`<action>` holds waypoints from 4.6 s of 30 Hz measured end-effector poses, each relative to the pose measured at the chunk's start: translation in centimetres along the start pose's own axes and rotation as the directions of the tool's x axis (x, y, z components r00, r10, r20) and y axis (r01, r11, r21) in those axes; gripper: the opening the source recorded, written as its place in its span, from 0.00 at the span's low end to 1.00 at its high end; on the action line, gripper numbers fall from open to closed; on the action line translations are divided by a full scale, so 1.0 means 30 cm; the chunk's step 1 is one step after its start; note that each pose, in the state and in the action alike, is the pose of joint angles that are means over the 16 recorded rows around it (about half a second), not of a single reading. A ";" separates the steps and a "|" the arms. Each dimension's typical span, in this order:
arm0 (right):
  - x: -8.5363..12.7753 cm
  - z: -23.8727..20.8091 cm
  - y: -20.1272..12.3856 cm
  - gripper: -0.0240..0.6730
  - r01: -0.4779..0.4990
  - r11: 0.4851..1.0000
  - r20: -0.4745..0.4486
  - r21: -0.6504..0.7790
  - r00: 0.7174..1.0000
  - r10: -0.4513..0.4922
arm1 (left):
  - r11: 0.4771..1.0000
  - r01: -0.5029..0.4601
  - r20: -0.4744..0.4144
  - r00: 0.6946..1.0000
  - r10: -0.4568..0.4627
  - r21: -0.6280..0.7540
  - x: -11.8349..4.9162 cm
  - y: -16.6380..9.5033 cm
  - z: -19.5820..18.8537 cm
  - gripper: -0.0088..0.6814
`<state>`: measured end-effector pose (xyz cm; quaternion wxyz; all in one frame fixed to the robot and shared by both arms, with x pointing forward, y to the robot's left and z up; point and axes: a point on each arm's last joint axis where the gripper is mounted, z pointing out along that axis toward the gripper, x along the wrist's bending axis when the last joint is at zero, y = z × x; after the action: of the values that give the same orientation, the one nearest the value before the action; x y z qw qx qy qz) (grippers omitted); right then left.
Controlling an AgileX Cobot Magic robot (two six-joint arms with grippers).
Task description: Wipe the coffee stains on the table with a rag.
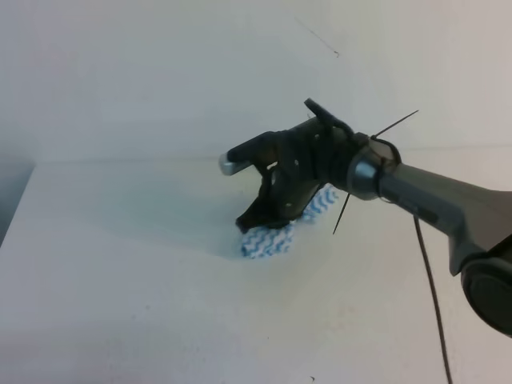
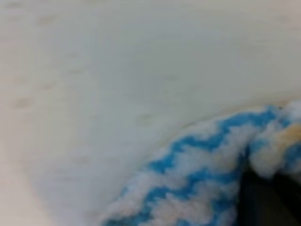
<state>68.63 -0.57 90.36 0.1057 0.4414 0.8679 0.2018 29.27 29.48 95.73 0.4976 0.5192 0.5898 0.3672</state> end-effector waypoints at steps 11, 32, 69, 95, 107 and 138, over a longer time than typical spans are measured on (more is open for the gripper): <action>-0.186 -0.016 -0.059 0.04 -0.073 0.987 0.111 0.140 0.992 0.057 | 1.000 0.001 0.001 1.000 -0.001 -0.002 -0.001 0.003 -0.001 0.01; -0.107 -0.137 -0.323 0.04 -0.023 0.978 0.021 0.206 1.000 0.019 | 1.000 0.001 0.001 1.000 -0.001 -0.009 -0.001 0.007 -0.002 0.01; 0.015 -0.289 -0.568 0.04 -0.028 0.994 0.017 0.104 1.000 0.026 | 1.000 0.001 0.002 1.000 -0.001 -0.018 -0.001 0.010 -0.002 0.01; -0.242 -0.283 -0.299 0.04 -0.120 0.988 0.128 -0.096 0.983 0.132 | 1.000 0.001 0.002 1.000 -0.001 -0.017 -0.001 0.009 -0.002 0.01; -0.267 -0.246 -0.323 0.18 -0.173 0.984 0.120 -0.050 0.977 0.178 | 1.000 0.001 0.001 1.000 -0.001 -0.012 -0.001 0.008 -0.002 0.01; -0.168 -1.370 -0.412 0.09 0.128 0.762 0.366 -0.635 0.918 0.151 | 1.000 0.002 0.001 1.000 -0.002 -0.006 -0.001 0.006 -0.002 0.01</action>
<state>47.78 -21.76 121.72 0.4234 0.4146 0.7016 0.3958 29.25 29.48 95.92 0.4997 0.5176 0.5889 0.3682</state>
